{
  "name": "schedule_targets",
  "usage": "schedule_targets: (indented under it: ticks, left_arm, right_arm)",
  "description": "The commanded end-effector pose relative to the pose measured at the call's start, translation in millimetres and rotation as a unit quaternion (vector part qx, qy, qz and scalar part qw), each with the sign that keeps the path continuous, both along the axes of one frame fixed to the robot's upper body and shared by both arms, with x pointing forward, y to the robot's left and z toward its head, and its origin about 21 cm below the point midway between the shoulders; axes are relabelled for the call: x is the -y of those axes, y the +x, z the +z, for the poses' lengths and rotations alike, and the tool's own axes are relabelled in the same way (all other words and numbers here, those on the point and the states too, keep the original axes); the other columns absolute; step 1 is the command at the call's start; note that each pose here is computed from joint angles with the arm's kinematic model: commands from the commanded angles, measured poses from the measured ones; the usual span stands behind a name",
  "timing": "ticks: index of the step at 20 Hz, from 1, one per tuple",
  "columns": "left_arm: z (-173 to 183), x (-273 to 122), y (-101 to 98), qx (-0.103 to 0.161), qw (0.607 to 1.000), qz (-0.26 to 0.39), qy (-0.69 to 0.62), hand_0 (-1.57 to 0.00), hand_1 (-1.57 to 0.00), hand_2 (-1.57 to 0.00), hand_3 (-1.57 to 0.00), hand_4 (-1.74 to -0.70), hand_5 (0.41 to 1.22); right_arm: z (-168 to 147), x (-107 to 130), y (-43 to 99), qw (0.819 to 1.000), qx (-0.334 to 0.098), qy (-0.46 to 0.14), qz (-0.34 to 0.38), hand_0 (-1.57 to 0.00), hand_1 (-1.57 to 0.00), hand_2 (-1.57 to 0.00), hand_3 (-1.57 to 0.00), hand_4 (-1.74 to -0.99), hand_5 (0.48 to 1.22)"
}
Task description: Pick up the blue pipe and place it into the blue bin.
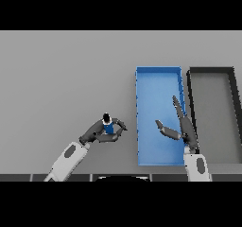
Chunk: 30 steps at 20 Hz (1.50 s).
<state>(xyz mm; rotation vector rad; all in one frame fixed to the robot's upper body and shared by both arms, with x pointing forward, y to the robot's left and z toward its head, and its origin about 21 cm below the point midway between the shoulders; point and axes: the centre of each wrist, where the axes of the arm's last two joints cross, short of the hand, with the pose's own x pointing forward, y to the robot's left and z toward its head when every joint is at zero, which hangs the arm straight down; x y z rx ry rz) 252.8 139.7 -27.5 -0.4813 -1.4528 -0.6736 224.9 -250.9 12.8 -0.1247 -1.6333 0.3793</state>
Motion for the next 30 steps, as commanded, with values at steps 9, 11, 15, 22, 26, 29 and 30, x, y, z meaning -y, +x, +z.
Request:
schedule_targets:
  ticks: [9,11,15,22,26,29,30]
  left_arm:
    - [4.3,16.0,-10.9,0.046,0.999,-0.012,-0.006,-1.42,-1.45,-1.46,-1.44,-1.52,1.174]
    - [5.8,19.9,-11.6,0.053,0.998,-0.010,-0.009,-1.47,-1.49,-1.50,-1.49,-1.50,1.191]
    - [30.2,31.9,-6.8,0.099,0.992,-0.016,-0.073,-1.53,-1.54,-1.54,-1.54,-1.48,1.209]
    - [66.0,48.4,-1.5,0.124,0.989,-0.040,-0.067,-1.56,-1.56,-1.57,-1.56,-1.47,1.218]
    - [70.2,48.0,0.9,0.116,0.990,-0.055,-0.062,-1.57,-1.57,-1.57,-1.57,-1.47,1.220]
    - [69.0,47.7,-0.1,0.115,0.990,-0.056,-0.058,-1.57,-1.57,-1.57,-1.57,-1.47,1.220]
    - [69.4,47.4,-2.1,0.116,0.990,-0.056,-0.060,-1.57,-1.57,-1.57,-1.57,-1.47,1.220]
  right_arm:
    - [3.9,3.3,3.3,1.000,0.005,-0.003,-0.001,0.00,0.00,0.00,0.00,-1.174,0.558]
    - [5.6,5.7,5.8,1.000,0.008,-0.006,-0.005,0.00,0.00,0.00,0.00,-1.166,0.556]
    - [4.8,6.2,3.0,1.000,0.002,-0.012,-0.003,0.00,0.00,0.00,0.00,-1.151,0.550]
    - [0.4,3.5,1.9,1.000,0.003,-0.020,-0.003,0.00,0.00,0.00,0.00,-1.126,0.567]
    - [2.4,5.1,-1.2,1.000,0.007,-0.022,-0.015,0.00,0.00,0.00,0.00,-1.124,0.578]
    - [-1.9,-4.0,-27.0,0.998,0.017,-0.018,-0.057,0.00,0.00,0.00,0.00,-1.121,0.578]
    - [-2.9,-7.8,-37.1,0.997,0.019,-0.018,-0.077,0.00,0.00,0.00,0.00,-1.123,0.578]
